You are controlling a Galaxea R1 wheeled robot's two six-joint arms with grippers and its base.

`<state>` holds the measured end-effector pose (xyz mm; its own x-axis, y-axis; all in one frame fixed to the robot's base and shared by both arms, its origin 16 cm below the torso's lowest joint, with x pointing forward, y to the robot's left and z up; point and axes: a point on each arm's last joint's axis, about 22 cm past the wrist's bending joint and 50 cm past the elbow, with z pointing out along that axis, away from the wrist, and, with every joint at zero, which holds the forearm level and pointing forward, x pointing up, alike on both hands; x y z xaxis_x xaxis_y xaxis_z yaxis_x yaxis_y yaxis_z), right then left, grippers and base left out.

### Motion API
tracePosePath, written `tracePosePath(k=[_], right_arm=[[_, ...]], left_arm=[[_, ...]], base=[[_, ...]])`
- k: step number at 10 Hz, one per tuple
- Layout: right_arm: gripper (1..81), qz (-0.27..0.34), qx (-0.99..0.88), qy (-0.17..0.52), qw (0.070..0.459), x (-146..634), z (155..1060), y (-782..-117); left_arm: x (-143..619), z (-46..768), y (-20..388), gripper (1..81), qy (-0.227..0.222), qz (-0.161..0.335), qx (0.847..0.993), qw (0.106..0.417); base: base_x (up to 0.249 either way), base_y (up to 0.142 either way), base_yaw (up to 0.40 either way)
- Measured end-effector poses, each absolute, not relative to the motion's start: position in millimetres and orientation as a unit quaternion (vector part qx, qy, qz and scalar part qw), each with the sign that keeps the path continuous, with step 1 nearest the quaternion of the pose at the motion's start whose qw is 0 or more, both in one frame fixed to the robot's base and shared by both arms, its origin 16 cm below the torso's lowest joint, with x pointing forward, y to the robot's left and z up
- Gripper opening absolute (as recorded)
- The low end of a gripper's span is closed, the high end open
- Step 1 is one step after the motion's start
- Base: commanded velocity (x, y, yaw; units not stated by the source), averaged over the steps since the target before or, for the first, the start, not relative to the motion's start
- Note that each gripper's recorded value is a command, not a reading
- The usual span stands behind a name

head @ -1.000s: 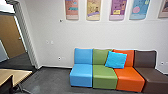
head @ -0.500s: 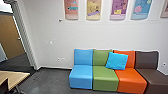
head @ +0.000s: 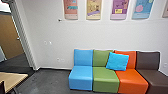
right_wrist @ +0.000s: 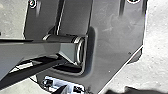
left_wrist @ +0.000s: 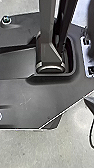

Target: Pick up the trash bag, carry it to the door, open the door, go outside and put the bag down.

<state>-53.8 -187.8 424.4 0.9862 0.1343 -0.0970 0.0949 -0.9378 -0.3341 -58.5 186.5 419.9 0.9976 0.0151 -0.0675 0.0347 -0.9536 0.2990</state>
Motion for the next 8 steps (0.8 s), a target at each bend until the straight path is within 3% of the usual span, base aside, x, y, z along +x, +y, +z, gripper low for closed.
tracePosePath(k=[4, 8], right_arm=[[81.1, 0.059, -0.982, -0.058, 0.168, -53, 425, -186], [81.1, 0.057, -0.977, -0.06, 0.197, -51, 433, -170]], left_arm=[[-60, 420, 188, 81.1, 0.014, -0.031, 0.988, 0.151], [-55, 422, 193, 81.1, 0.017, -0.023, 0.987, 0.157]], base=[[0.0, 0.0, 0.0], [0.0, 0.0, 0.0]])
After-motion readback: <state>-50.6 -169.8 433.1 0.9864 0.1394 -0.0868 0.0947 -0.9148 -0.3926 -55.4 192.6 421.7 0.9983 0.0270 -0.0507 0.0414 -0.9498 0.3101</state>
